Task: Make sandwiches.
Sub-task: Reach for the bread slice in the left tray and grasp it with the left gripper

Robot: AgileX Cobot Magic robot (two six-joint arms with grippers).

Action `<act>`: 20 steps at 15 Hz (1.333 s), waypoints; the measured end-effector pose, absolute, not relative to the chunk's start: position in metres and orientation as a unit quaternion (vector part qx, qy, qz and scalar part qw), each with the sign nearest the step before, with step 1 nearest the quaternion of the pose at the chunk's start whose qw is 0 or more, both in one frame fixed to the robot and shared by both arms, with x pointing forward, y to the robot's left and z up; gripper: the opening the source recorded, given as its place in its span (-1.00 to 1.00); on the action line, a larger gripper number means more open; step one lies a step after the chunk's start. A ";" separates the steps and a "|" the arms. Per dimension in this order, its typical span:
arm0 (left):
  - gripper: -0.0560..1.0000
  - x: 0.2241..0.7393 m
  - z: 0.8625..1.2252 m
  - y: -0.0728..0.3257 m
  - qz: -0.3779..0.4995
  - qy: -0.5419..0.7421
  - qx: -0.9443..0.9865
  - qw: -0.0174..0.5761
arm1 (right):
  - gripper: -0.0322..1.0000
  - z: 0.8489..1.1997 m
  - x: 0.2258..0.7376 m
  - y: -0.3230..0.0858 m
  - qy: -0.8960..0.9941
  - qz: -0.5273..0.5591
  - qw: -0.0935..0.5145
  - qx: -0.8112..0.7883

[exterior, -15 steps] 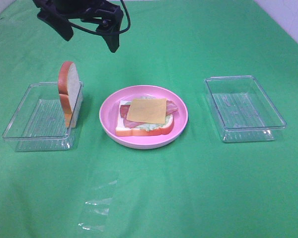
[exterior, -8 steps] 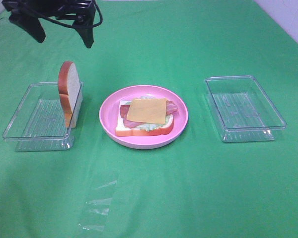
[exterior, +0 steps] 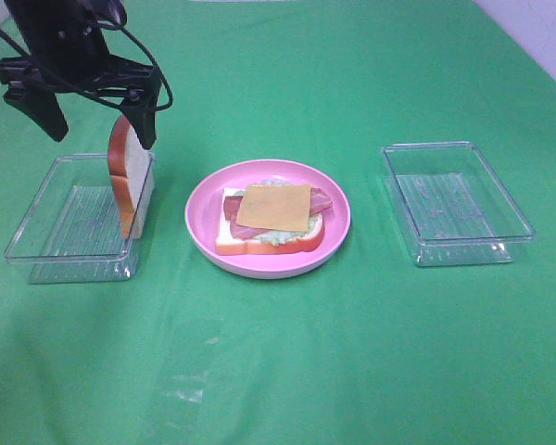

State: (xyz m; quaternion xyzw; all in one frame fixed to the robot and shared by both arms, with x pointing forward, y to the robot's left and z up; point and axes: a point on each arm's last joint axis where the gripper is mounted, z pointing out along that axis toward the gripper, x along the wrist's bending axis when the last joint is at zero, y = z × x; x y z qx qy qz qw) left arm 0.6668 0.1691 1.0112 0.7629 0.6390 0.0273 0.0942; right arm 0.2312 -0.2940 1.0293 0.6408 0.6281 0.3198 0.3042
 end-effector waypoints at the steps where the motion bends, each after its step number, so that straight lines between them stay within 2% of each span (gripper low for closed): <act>1: 0.98 0.668 1.008 0.169 0.025 0.639 0.763 0.091 | 0.96 1.029 0.231 -0.294 0.628 0.320 0.304 0.641; 8: 0.98 0.682 0.964 0.164 0.014 0.643 0.761 0.080 | 0.96 1.029 0.231 -0.294 0.628 0.320 0.304 0.641; 12: 0.90 0.686 0.960 0.163 0.024 0.642 0.761 0.095 | 0.96 1.029 0.231 -0.294 0.628 0.320 0.304 0.641; 15: 0.57 0.687 0.960 0.164 0.027 0.641 0.761 0.098 | 0.96 1.029 0.231 -0.294 0.628 0.320 0.304 0.641; 16: 0.29 0.687 0.960 0.164 0.027 0.641 0.761 0.097 | 0.96 1.029 0.231 -0.294 0.628 0.320 0.304 0.641; 17: 0.14 0.687 0.960 0.164 0.028 0.642 0.760 0.097 | 0.96 1.029 0.231 -0.294 0.628 0.320 0.304 0.641; 18: 0.04 0.687 0.960 0.164 0.028 0.641 0.761 0.097 | 0.96 1.029 0.231 -0.294 0.628 0.320 0.304 0.641; 20: -0.02 0.687 0.960 0.164 0.029 0.641 0.761 0.096 | 0.96 1.029 0.231 -0.294 0.628 0.320 0.304 0.641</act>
